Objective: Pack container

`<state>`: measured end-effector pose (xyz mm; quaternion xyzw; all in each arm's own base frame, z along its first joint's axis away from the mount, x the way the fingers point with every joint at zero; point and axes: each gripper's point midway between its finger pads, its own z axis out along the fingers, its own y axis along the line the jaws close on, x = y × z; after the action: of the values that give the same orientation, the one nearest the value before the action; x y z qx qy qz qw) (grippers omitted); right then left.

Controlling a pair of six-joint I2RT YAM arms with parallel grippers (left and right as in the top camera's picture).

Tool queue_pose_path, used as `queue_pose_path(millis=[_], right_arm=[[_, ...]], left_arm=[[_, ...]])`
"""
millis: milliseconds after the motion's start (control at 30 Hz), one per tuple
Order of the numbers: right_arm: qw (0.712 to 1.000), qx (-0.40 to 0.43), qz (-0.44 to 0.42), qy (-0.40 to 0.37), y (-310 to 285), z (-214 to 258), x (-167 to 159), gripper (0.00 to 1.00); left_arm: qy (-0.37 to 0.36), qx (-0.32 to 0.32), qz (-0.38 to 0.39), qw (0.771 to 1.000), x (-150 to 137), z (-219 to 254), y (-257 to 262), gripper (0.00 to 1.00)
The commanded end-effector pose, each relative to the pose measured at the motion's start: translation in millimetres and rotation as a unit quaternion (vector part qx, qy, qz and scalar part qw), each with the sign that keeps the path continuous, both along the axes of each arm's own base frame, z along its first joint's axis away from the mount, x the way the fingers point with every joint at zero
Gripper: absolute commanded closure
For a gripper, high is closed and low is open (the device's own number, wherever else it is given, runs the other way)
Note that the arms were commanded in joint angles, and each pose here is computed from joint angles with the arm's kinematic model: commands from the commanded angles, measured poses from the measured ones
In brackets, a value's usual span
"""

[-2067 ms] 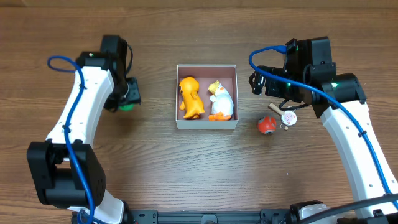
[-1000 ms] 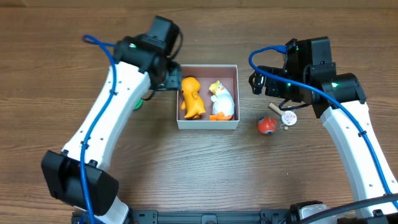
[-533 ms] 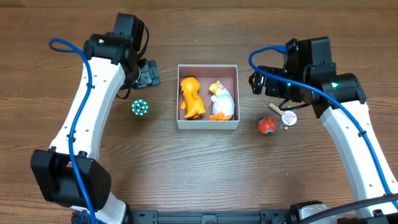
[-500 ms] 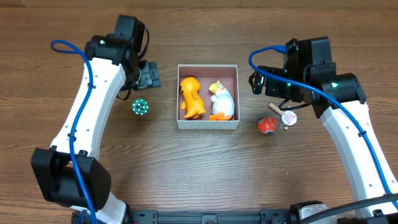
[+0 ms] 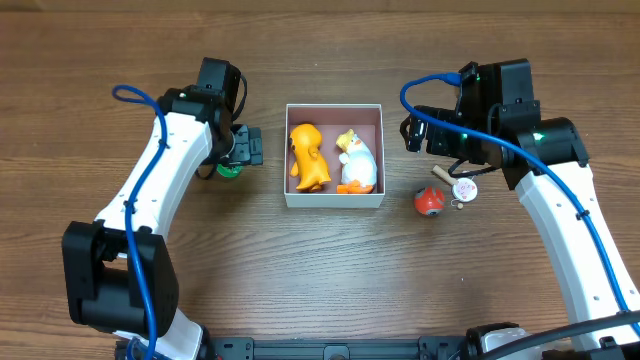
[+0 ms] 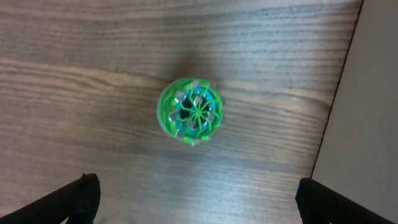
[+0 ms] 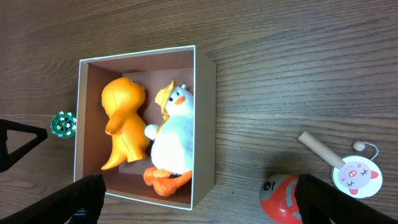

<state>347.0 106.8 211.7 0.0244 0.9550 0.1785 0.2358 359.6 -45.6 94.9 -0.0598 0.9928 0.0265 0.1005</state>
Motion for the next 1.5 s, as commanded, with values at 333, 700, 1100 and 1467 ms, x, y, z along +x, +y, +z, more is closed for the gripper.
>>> queue_pose_path(millis=[333,700,1100,1467], right_arm=[[1.000,0.005,0.003,-0.014,4,11,4,0.00],[1.000,0.005,0.003,-0.014,4,11,4,0.00],[1.000,0.005,0.003,-0.014,4,11,4,0.00],[1.000,0.005,0.003,-0.014,4,11,4,0.00]], left_arm=[[0.011,-0.018,-0.020,1.000,2,-42,-7,0.00],[0.044,-0.014,-0.017,0.999,6,-84,-8,0.00],[0.049,-0.016,0.009,0.999,9,-95,3,0.15],[0.047,-0.029,0.018,0.998,11,-95,7,0.13]])
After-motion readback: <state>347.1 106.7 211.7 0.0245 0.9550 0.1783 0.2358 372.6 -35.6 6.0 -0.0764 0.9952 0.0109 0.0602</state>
